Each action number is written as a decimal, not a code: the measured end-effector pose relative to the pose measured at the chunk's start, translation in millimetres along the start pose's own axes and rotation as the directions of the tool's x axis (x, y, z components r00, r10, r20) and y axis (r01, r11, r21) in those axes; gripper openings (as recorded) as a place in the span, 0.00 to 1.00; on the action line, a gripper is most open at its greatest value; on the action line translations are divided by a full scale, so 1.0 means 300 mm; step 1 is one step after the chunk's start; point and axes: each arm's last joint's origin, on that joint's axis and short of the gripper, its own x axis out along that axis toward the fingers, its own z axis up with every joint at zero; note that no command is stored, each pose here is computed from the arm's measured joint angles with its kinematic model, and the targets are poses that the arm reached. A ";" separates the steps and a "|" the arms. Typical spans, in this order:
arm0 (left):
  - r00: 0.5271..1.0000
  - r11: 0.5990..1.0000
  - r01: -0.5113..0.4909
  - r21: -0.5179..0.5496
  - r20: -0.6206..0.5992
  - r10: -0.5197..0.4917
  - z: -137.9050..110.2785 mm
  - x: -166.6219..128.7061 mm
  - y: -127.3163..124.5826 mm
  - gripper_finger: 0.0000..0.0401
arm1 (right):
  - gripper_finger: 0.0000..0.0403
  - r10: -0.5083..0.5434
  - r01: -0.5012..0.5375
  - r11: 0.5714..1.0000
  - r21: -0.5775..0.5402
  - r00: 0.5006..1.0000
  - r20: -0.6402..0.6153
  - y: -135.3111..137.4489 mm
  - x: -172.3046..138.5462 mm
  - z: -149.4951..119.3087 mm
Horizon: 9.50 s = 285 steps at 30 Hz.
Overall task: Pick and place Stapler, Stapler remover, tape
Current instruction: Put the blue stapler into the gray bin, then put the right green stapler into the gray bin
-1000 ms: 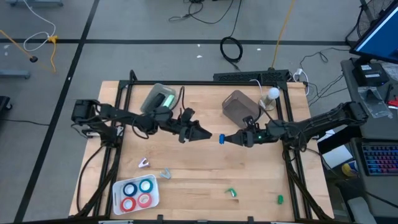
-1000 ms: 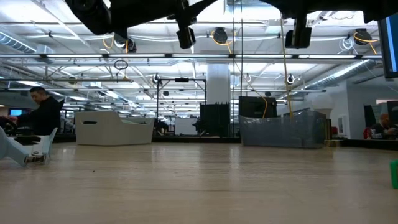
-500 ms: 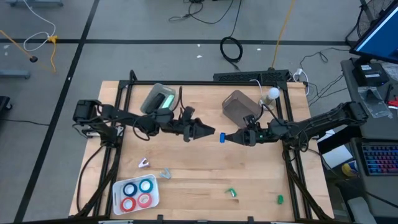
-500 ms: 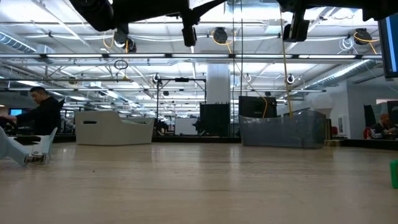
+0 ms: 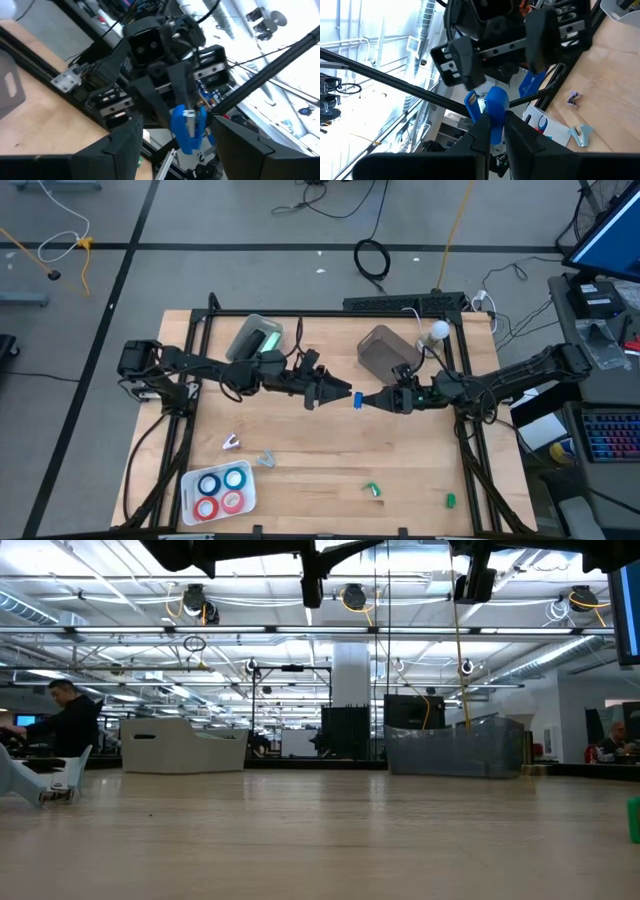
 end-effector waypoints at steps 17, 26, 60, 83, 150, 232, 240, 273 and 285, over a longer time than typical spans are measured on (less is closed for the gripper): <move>0.999 1.000 -0.025 0.017 0.030 0.025 -0.009 0.008 -0.020 0.58 | 0.08 -0.020 0.020 1.000 0.005 0.999 0.038 -0.020 0.013 0.021; 0.999 0.999 -0.033 0.018 0.025 0.033 -0.011 0.008 -0.017 0.58 | 0.08 0.022 -0.023 1.000 0.019 0.998 0.066 -0.045 0.054 0.016; 1.000 0.999 -0.019 0.030 0.018 0.019 -0.001 0.006 -0.010 0.33 | 0.08 0.026 -0.028 0.999 0.022 0.996 0.083 -0.060 0.067 0.025; 1.000 1.000 0.016 0.021 -0.019 -0.016 0.011 0.003 0.000 0.25 | 0.26 0.074 -0.073 0.996 -0.043 0.997 0.016 -0.032 0.056 -0.001; -0.246 0.060 -0.848 0.526 -0.492 0.835 0.063 -0.515 0.537 0.25 | 0.21 0.057 -0.065 0.988 -0.139 0.997 -0.058 0.007 0.021 -0.069; 0.769 0.748 -0.550 0.370 -0.126 0.627 0.148 -0.374 -0.087 0.49 | 0.11 -0.347 0.976 0.215 -0.041 0.037 -0.937 -0.021 -0.340 -0.482; 0.756 0.730 -0.569 0.378 -0.109 0.646 0.166 -0.381 -0.069 0.49 | 0.11 -0.386 0.977 0.213 0.000 0.084 -0.919 -0.022 -0.348 -0.489; 0.755 0.716 -0.553 0.425 -0.108 0.647 0.167 -0.382 -0.068 0.49 | 0.43 -0.450 0.979 -0.074 -0.188 -0.201 -0.870 -0.156 -0.332 -0.580; 0.755 0.717 -0.553 0.425 -0.108 0.647 0.167 -0.382 -0.068 0.49 | 0.44 -0.472 0.973 -0.113 -0.199 -0.229 -0.851 -0.181 -0.329 -0.591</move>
